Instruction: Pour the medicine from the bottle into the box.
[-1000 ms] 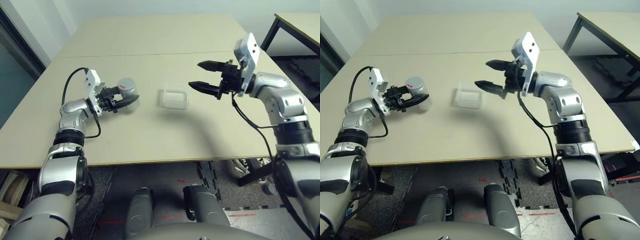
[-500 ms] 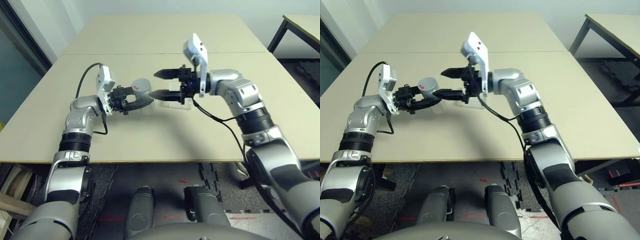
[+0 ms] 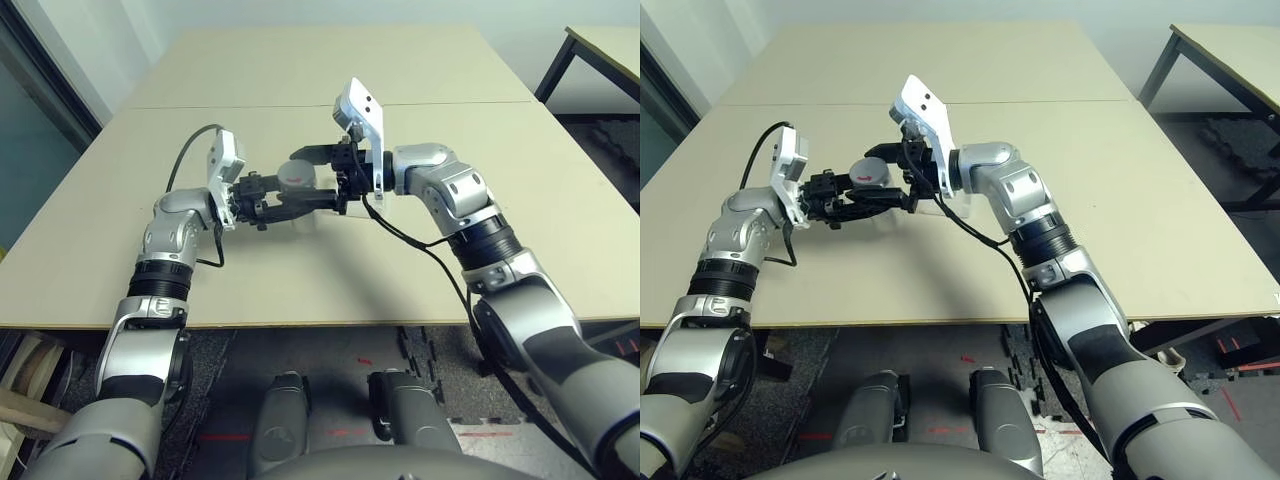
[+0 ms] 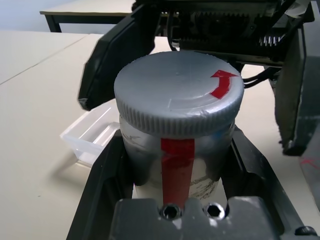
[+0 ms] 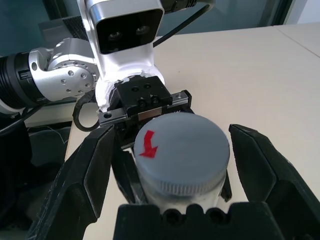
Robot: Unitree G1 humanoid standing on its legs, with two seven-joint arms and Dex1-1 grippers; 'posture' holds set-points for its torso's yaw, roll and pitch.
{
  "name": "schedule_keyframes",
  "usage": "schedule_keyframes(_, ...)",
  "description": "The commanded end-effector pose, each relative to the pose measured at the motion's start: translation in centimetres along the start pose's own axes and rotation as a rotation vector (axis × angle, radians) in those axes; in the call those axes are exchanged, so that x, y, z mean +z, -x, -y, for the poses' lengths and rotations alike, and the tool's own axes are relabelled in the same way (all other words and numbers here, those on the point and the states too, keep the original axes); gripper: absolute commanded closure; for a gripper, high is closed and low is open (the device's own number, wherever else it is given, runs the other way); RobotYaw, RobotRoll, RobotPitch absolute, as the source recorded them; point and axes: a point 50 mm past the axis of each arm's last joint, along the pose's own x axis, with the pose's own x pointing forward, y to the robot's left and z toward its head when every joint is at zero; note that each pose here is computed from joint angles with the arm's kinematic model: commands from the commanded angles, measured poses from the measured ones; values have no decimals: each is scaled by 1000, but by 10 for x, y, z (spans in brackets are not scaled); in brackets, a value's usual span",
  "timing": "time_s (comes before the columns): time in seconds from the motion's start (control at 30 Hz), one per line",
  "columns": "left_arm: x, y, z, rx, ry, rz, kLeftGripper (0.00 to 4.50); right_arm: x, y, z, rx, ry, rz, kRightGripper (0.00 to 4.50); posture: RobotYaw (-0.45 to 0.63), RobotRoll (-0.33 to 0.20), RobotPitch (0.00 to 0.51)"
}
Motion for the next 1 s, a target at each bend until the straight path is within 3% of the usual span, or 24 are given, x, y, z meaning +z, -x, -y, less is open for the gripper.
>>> schedule_keyframes(0.03,8,-4,0,-27,-23,6,1949,4,-2,2,2,8,-6,0,14,0,96)
schedule_keyframes(0.07,8,-4,0,-27,-23,6,1949,4,-2,2,1,7,-4,0,15,0,98)
schedule_keyframes(0.17,7,-4,1,-37,-19,2,1949,4,0,3,2,-4,2,578,16,0,100)
schedule_keyframes(0.27,6,-3,4,-60,-8,-5,1949,2,4,3,16,1,-4,1710,18,0,99)
schedule_keyframes(0.3,7,-4,4,-69,-3,-6,1949,1,6,2,34,11,-8,1902,19,0,99)
schedule_keyframes(0.67,26,-13,19,-246,37,2,1949,-1,23,-11,365,51,24,1899,39,0,86)
schedule_keyframes(0.97,27,-15,23,-273,31,-15,1949,2,26,-2,340,89,3,1899,41,0,68)
schedule_keyframes(1.0,27,-14,23,-269,28,-18,1949,3,26,-1,327,89,3,1170,41,0,68)
